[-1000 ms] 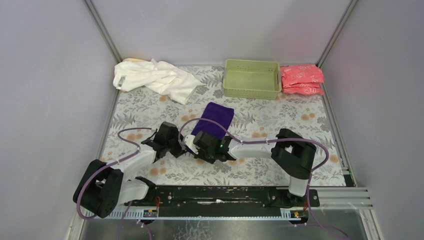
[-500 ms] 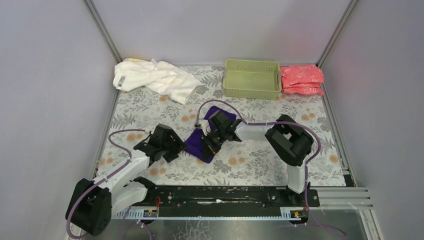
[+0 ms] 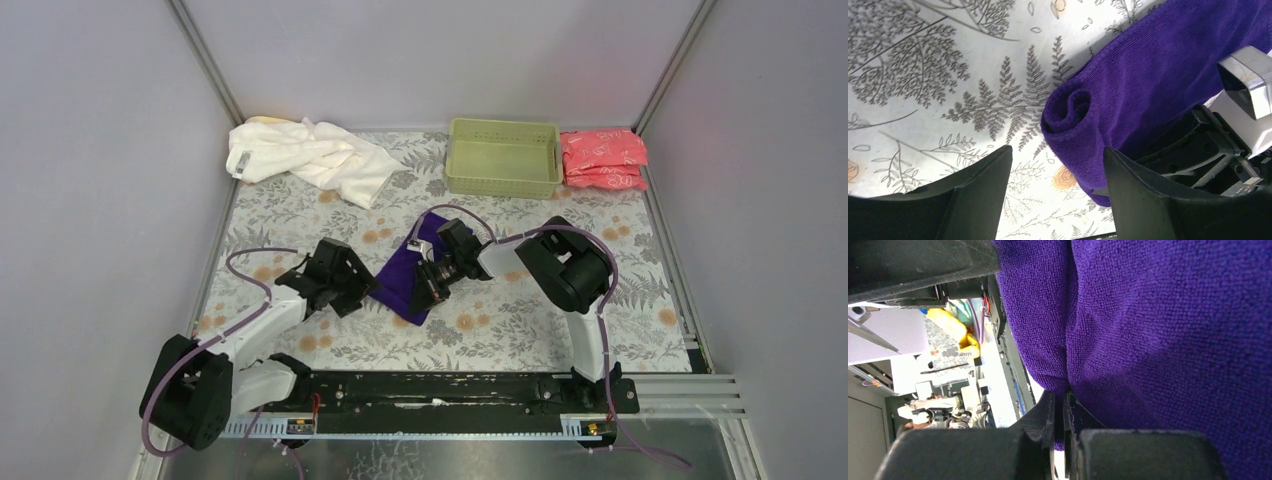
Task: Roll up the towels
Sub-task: Roll the towel at the center of the board.
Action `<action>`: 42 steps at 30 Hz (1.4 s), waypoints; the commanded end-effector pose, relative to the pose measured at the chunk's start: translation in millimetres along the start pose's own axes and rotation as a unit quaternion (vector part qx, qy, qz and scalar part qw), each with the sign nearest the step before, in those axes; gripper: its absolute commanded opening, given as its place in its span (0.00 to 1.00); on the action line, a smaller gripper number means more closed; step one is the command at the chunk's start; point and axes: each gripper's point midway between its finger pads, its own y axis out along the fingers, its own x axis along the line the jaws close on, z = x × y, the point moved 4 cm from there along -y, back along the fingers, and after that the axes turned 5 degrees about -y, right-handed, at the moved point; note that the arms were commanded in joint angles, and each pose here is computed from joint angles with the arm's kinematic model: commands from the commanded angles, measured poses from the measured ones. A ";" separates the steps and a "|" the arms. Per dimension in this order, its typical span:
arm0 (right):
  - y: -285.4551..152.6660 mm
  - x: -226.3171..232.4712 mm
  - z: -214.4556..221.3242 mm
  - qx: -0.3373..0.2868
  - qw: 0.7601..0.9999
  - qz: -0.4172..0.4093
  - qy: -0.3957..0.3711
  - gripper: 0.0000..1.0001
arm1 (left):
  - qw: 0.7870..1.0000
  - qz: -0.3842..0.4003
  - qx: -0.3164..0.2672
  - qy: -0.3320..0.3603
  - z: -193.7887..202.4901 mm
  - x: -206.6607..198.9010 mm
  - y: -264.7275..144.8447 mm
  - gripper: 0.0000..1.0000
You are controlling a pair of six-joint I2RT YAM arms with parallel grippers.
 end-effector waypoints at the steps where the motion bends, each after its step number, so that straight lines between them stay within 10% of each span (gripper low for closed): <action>1: -2.6 -10.1 3.4 0.000 0.999 0.007 0.035 0.04 | 0.999 0.030 -0.020 0.018 -12.4 -21.8 4.1 0.65; 18: -27.4 6.0 -5.9 -0.032 0.989 0.126 -0.076 0.30 | 0.998 -0.038 0.007 0.050 -11.7 -9.6 42.6 0.22; 28: -42.0 52.6 -15.4 -0.067 0.901 0.300 -0.305 0.54 | 0.995 -0.077 0.029 0.063 -8.5 -2.3 35.5 0.19; 42: 7.5 35.9 4.8 -0.006 0.819 0.394 -0.417 0.60 | 0.993 -0.089 0.039 0.064 -6.6 -0.4 32.3 0.20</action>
